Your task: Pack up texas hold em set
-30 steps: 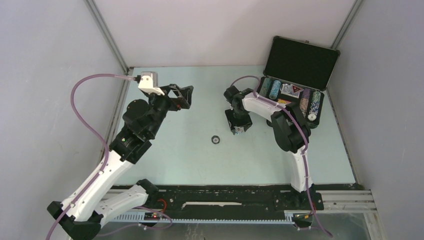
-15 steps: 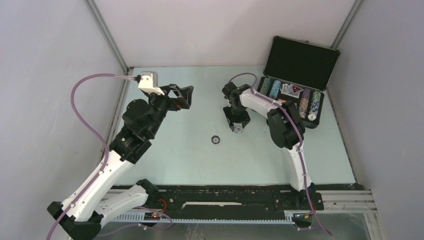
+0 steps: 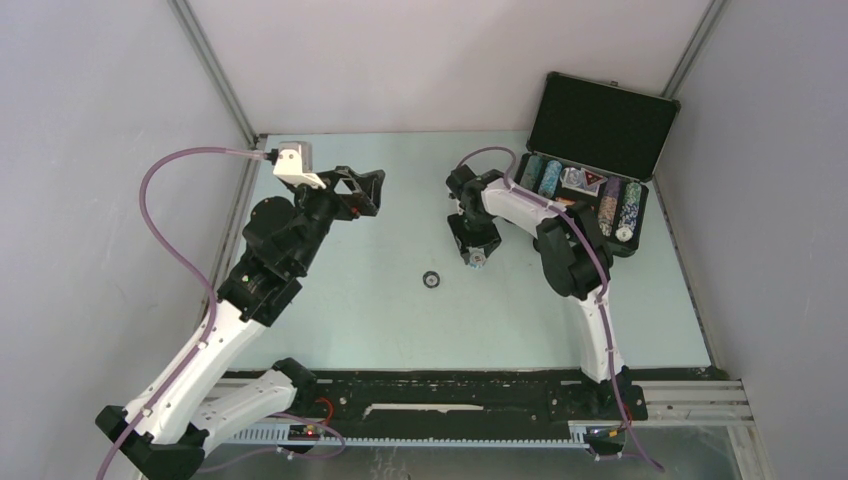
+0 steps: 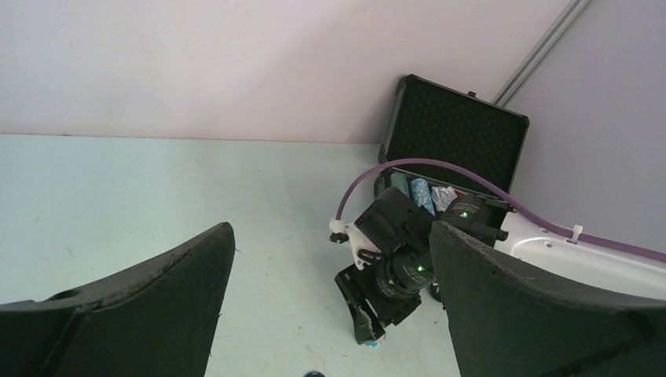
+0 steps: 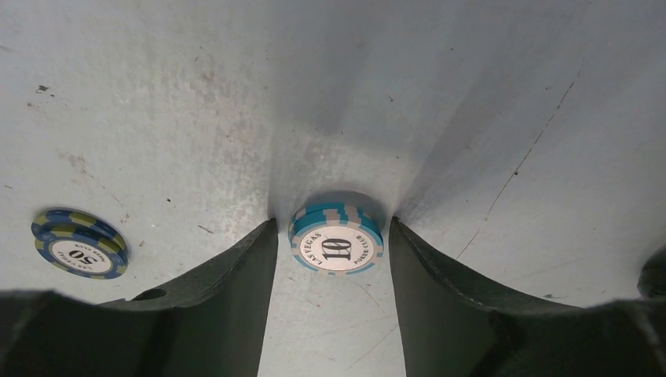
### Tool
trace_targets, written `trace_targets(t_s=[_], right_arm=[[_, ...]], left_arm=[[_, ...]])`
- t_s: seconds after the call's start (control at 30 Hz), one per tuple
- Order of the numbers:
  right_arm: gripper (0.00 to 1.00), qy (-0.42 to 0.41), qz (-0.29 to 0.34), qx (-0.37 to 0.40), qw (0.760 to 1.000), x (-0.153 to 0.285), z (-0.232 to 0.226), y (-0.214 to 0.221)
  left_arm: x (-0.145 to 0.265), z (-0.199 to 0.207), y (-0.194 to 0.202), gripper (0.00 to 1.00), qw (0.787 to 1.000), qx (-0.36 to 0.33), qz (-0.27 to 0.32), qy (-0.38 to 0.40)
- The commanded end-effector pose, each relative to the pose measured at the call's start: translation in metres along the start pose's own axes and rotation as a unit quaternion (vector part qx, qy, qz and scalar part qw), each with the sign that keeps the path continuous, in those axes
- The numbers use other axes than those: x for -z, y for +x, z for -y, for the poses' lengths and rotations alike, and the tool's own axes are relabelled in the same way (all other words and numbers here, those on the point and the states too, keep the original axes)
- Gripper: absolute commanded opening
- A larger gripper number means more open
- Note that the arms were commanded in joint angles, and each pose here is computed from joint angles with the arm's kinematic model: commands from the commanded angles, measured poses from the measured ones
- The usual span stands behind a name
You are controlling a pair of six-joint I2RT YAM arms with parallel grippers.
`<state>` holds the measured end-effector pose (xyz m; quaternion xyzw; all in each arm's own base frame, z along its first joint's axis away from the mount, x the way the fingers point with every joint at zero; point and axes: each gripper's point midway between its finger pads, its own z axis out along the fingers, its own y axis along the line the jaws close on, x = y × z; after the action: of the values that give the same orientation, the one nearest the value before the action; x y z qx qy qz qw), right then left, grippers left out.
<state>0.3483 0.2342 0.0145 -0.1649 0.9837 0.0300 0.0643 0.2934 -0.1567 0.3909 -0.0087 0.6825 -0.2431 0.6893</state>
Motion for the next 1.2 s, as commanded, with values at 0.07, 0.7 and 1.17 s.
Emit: trace_targets(t_s=[0.07, 0.7, 1.17], right_arm=[[0.59, -0.008, -0.027, 0.010, 1.000, 0.005, 0.002, 0.018], [0.43, 0.030, -0.022, 0.020, 0.999, -0.011, 0.001, 0.014], [0.00, -0.004, 0.038, 0.016, 0.999, 0.025, -0.012, 0.000]], left_arm=[[-0.001, 0.001, -0.005, 1.00, 1.000, 0.011, 0.011, 0.006], [0.000, -0.004, -0.009, 1.00, 1.000, 0.012, 0.017, -0.001], [-0.018, -0.061, -0.021, 1.00, 0.995, 0.075, 0.025, -0.064]])
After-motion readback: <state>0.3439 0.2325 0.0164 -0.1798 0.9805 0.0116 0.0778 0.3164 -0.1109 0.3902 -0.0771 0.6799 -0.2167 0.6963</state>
